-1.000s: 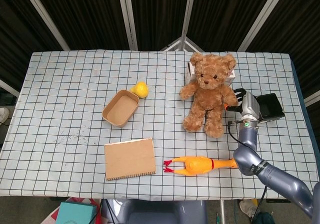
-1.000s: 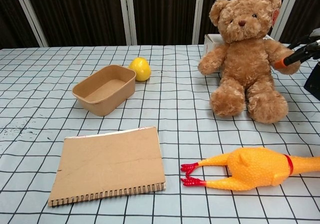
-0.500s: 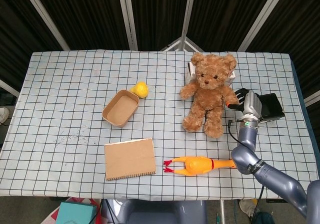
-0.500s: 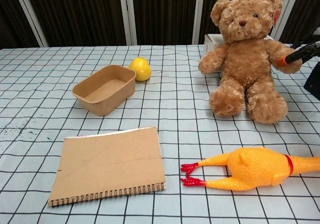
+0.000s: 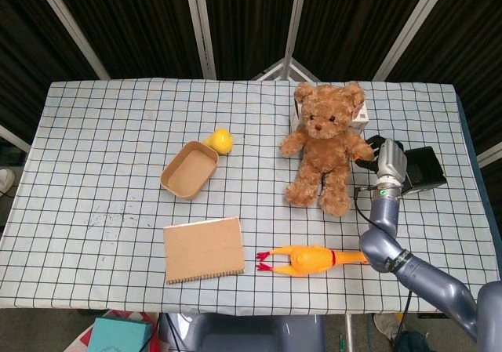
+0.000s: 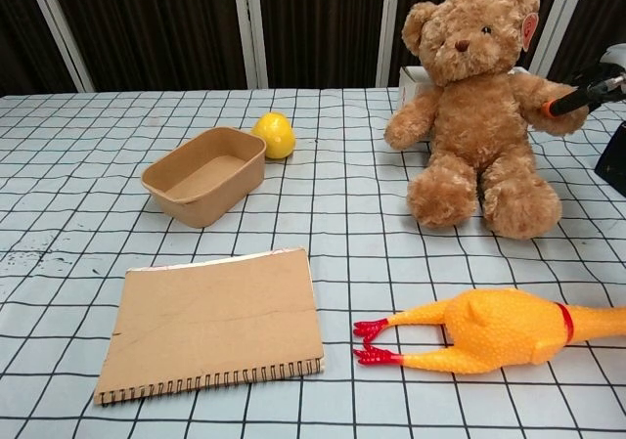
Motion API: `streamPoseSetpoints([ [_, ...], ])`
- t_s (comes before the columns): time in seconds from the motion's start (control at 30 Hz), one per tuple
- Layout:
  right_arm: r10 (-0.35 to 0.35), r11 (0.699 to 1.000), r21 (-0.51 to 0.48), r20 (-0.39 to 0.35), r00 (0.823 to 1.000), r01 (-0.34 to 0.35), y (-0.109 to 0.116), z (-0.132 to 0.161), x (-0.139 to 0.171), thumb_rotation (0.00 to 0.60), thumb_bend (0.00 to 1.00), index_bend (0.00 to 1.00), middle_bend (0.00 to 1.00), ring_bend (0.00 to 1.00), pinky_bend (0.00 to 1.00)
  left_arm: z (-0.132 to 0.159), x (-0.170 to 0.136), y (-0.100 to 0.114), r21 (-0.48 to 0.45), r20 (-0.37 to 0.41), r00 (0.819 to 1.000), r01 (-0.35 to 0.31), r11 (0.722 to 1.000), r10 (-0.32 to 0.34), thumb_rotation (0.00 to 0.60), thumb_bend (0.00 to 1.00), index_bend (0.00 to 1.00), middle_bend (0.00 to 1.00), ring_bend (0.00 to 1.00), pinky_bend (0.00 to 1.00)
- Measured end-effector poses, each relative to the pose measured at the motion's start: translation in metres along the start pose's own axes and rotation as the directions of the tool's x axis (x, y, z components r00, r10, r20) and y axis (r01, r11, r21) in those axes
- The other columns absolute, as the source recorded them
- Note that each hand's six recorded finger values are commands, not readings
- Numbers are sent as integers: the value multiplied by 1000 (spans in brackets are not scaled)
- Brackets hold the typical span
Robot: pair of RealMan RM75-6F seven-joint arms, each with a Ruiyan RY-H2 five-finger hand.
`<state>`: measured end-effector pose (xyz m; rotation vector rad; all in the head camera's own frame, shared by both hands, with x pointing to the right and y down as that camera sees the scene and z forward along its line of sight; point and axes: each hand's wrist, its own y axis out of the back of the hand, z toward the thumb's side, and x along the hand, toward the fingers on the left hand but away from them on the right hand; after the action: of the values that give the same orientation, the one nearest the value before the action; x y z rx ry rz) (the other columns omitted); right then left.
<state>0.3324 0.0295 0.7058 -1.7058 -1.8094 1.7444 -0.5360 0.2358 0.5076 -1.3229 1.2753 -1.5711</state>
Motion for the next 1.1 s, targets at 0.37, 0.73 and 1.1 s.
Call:
streamPoseSetpoints([
  [0.37, 3, 1000, 5, -1, 1000, -3, -2, -2, -3, 600, 459, 527, 556, 483, 0, 0, 1, -1, 3, -4, 1000, 4, 1000, -4, 600, 269, 226, 0, 0, 135],
  [0.73, 5, 1000, 6, 8, 1000, -5, -4, -8, -4, 600, 459, 527, 556, 483, 0, 0, 0, -1, 3, -4, 1000, 3, 1000, -3, 600, 269, 226, 0, 0, 135],
  [1.1, 5, 999, 46, 24, 1000, -6, -4, -18, -5, 600, 458, 527, 556, 483, 0, 0, 0, -1, 1, -4, 1000, 4, 1000, -4, 600, 269, 226, 0, 0, 135],
])
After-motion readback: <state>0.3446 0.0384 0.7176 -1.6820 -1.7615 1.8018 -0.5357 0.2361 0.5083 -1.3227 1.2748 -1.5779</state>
